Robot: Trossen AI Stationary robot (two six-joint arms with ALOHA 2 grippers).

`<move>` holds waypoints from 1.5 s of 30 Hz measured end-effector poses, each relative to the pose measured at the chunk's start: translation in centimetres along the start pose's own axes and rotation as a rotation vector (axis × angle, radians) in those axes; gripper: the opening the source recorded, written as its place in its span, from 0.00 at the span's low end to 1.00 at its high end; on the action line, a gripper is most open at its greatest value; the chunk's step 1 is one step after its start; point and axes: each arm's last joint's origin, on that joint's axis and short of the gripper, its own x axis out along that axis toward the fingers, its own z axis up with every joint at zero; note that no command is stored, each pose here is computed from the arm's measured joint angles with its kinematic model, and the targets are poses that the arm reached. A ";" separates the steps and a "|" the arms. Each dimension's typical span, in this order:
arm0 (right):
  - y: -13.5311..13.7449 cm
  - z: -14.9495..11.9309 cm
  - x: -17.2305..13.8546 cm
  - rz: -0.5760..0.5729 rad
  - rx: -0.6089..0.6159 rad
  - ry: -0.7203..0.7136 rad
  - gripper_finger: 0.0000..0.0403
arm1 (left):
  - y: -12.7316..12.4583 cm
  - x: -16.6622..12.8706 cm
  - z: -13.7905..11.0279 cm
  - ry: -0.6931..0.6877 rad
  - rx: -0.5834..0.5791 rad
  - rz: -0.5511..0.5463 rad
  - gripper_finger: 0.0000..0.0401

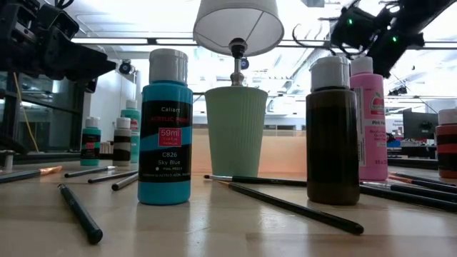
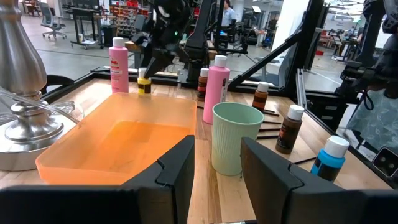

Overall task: Pick & Place Paint Supplies
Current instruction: Put the small yellow paint bottle into the orange bin

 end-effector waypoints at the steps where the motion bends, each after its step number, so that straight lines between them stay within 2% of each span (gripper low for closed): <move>1: 0.2 0.5 -0.4 0.024 0.006 -0.010 0.30 | 0.0 0.0 0.0 0.000 0.000 0.000 0.31; 8: 1.9 4.2 -3.3 0.146 -0.036 -0.060 0.28 | 0.0 0.0 0.0 0.000 0.000 0.000 0.31; 14: 3.6 6.3 -3.9 0.208 -0.198 -0.087 0.31 | 0.0 0.0 0.0 0.000 0.000 0.000 0.31; 20: 5.0 7.6 -2.1 0.241 -0.368 -0.048 0.29 | 0.0 0.0 0.0 0.000 0.000 0.000 0.31; 25: 5.5 8.9 -0.4 0.280 -0.456 -0.067 0.31 | 0.0 0.0 0.0 0.000 0.000 0.000 0.31; 40: 5.0 8.4 5.7 0.239 -0.459 0.048 0.31 | 0.0 0.0 0.0 0.000 0.000 0.000 0.31; 45: 5.0 8.1 6.7 0.212 -0.441 0.069 0.30 | 0.0 0.0 0.0 0.000 0.000 0.000 0.31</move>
